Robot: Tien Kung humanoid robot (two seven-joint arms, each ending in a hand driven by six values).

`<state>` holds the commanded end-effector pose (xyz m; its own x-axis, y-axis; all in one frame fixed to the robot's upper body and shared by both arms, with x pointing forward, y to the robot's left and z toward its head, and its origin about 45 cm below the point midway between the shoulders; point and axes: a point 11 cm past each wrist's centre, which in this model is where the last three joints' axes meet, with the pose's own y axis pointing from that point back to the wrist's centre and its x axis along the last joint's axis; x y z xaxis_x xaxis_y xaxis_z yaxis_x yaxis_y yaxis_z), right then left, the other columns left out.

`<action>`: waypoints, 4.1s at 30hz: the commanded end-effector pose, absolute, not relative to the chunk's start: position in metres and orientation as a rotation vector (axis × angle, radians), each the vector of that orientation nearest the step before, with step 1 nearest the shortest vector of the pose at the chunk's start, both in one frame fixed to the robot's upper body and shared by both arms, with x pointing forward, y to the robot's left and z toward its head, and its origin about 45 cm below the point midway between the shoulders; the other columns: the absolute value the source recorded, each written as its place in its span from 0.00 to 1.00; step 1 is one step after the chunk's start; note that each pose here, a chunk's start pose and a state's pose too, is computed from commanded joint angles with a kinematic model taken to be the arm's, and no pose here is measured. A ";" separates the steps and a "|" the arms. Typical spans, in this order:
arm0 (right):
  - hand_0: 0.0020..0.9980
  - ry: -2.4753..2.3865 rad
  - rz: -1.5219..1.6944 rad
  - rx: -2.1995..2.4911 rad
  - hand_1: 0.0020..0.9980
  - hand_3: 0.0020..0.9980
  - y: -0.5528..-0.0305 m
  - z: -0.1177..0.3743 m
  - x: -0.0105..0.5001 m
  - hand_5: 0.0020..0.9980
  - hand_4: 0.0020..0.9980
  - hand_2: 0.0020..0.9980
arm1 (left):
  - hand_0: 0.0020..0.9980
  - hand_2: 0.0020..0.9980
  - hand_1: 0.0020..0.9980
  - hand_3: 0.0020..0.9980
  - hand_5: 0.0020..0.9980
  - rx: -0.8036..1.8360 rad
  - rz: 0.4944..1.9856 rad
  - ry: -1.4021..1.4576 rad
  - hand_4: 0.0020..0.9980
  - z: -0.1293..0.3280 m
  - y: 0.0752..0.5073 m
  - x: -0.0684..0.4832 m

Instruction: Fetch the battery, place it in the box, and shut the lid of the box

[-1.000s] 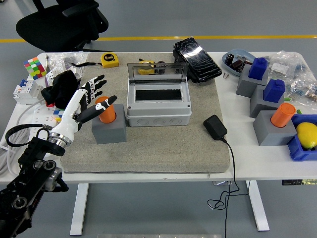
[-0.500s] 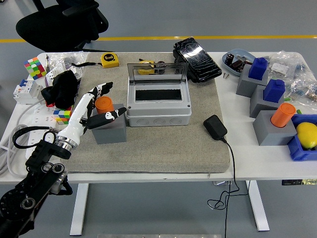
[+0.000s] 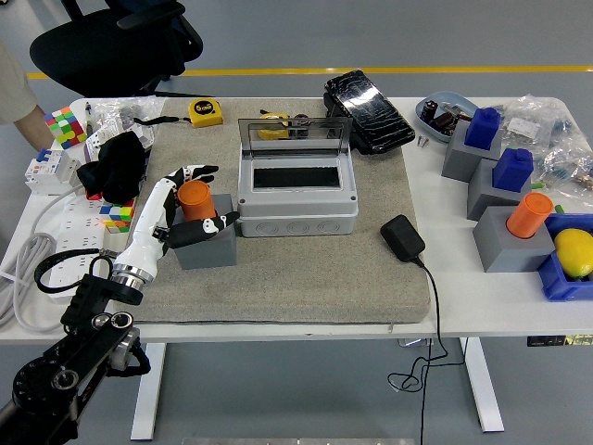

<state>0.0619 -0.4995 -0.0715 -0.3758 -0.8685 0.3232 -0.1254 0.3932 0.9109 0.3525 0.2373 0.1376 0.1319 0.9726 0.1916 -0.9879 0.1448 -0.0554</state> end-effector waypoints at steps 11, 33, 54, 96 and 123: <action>0.58 -1.773 -1.064 0.866 0.63 0.55 -0.499 -0.072 0.061 0.49 0.94 0.65 | 0.35 0.46 0.41 0.48 0.00 0.015 1.469 -0.135 1.00 0.135 0.230 0.356; 0.57 -1.776 -1.063 0.869 0.63 0.55 -0.498 -0.072 0.062 0.49 0.94 0.65 | 0.25 0.17 0.21 0.24 0.00 -0.084 1.494 -0.098 0.71 0.140 0.211 0.364; 0.57 -1.785 -1.052 0.872 0.63 0.55 -0.499 -0.072 0.064 0.49 0.94 0.66 | 0.16 0.13 0.11 0.20 0.00 0.062 1.271 -0.333 0.57 0.200 0.179 0.385; 0.58 -1.767 -1.044 0.869 0.63 0.55 -0.500 -0.071 0.062 0.49 0.94 0.65 | 0.24 0.18 0.17 0.25 0.00 0.743 0.925 -0.918 0.87 0.215 0.103 0.456; 0.57 -1.760 -1.038 0.875 0.63 0.55 -0.499 -0.072 0.062 0.49 0.93 0.65 | 0.53 0.70 0.70 0.77 0.17 0.727 0.895 -0.955 1.00 0.214 0.096 0.454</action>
<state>0.0624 -0.4990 -0.0715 -0.3583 -0.8720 0.3337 -0.1298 0.4004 0.9071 0.4539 0.0962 0.2138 0.2925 0.3095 0.9048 -0.8829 0.4509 0.1311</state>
